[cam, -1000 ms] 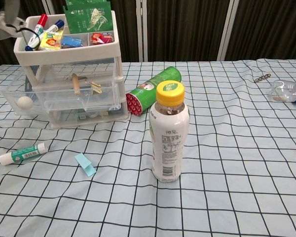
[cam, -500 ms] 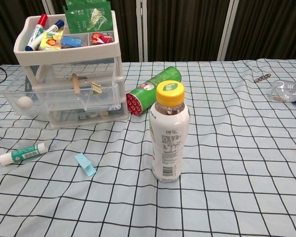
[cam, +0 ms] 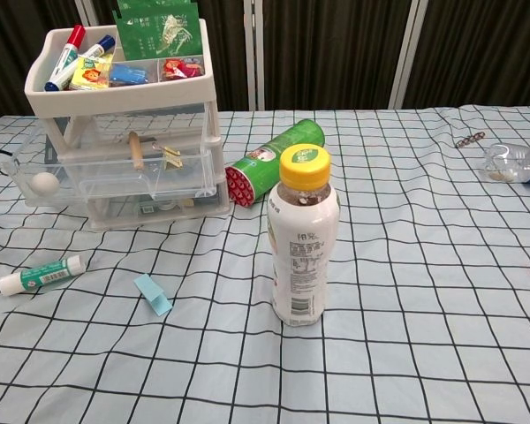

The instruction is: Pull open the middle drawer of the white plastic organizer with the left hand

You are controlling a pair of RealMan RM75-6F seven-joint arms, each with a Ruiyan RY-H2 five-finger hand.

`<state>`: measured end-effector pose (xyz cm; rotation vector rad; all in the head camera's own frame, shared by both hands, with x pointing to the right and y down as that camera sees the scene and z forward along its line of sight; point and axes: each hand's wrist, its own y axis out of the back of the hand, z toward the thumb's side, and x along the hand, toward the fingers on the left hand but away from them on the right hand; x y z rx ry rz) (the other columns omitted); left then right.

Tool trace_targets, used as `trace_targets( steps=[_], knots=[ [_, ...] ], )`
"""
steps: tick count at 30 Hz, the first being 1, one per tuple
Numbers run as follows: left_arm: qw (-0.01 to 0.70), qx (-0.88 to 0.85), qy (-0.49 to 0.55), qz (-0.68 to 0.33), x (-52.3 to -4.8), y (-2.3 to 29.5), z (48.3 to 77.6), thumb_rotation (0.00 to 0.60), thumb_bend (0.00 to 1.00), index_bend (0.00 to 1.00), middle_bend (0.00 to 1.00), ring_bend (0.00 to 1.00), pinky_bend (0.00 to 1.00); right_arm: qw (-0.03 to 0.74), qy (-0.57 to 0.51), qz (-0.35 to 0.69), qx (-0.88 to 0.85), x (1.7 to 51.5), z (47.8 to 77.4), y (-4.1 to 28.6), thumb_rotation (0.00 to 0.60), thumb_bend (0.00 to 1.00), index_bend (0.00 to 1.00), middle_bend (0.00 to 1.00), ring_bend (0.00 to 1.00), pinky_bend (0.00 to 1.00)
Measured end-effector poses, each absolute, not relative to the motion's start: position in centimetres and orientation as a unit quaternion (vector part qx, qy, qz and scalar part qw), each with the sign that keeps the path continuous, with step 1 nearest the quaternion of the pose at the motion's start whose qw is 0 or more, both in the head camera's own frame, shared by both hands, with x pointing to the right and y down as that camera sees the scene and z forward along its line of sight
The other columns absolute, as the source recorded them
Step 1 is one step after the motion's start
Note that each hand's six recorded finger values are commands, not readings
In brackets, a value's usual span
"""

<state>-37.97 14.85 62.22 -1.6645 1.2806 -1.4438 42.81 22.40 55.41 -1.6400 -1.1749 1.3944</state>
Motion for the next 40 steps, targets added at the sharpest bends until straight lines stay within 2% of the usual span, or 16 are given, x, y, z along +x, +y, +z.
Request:
trace_targets(
  steps=[6, 11, 14, 17, 20, 24, 26, 29, 40],
  knots=[
    [0.28, -0.634, 0.48, -0.537, -37.7, 14.8, 63.2, 0.6, 0.22, 0.36, 0.81, 0.75, 0.66, 0.338, -0.451, 0.537, -0.628, 42.9, 55.5, 22.4, 0.6, 0.08, 0.0, 0.0, 0.0, 0.0],
    [0.276, -0.637, 0.484, -0.532, -37.9, 15.1, 63.3, 0.6, 0.21, 0.33, 0.8, 0.73, 0.66, 0.339, -0.449, 0.536, -0.629, 42.8, 55.5, 22.4, 0.6, 0.08, 0.0, 0.0, 0.0, 0.0],
    [0.274, -0.639, 0.489, -0.527, -38.0, 15.4, 63.3, 0.6, 0.2, 0.31, 0.75, 0.69, 0.64, 0.34, -0.448, 0.536, -0.629, 42.7, 55.5, 22.4, 0.6, 0.08, 0.0, 0.0, 0.0, 0.0],
    [0.28, -0.638, 0.495, -0.519, -38.2, 15.8, 62.8, 0.6, 0.2, 0.26, 0.63, 0.6, 0.56, 0.342, -0.446, 0.538, -0.629, 42.7, 55.6, 22.5, 0.6, 0.08, 0.0, 0.0, 0.0, 0.0],
    [0.3, -0.628, 0.504, -0.511, -38.6, 16.4, 61.9, 0.6, 0.2, 0.2, 0.43, 0.43, 0.44, 0.346, -0.443, 0.541, -0.626, 42.7, 55.7, 22.5, 0.6, 0.08, 0.0, 0.0, 0.0, 0.0],
    [0.342, -0.603, 0.515, -0.504, -39.1, 18.0, 60.5, 0.6, 0.19, 0.07, 0.1, 0.12, 0.2, 0.355, -0.437, 0.545, -0.621, 42.6, 55.8, 22.5, 0.6, 0.08, 0.0, 0.0, 0.0, 0.0],
    [0.353, -0.595, 0.511, -0.51, -39.4, 19.7, 60.1, 0.6, 0.17, 0.02, 0.02, 0.02, 0.1, 0.361, -0.434, 0.547, -0.618, 42.6, 55.9, 22.5, 0.6, 0.08, 0.0, 0.0, 0.0, 0.0],
    [0.347, -0.595, 0.495, -0.531, -39.7, 21.5, 60.1, 0.6, 0.1, 0.0, 0.0, 0.0, 0.01, 0.371, -0.429, 0.551, -0.612, 42.5, 56.0, 22.5, 0.6, 0.08, 0.0, 0.0, 0.0, 0.0],
    [0.329, -0.587, 0.457, -0.581, -41.2, 24.4, 58.5, 0.6, 0.08, 0.0, 0.0, 0.0, 0.0, 0.401, -0.414, 0.562, -0.593, 42.5, 56.1, 22.5, 0.6, 0.08, 0.0, 0.0, 0.0, 0.0]
  ],
)
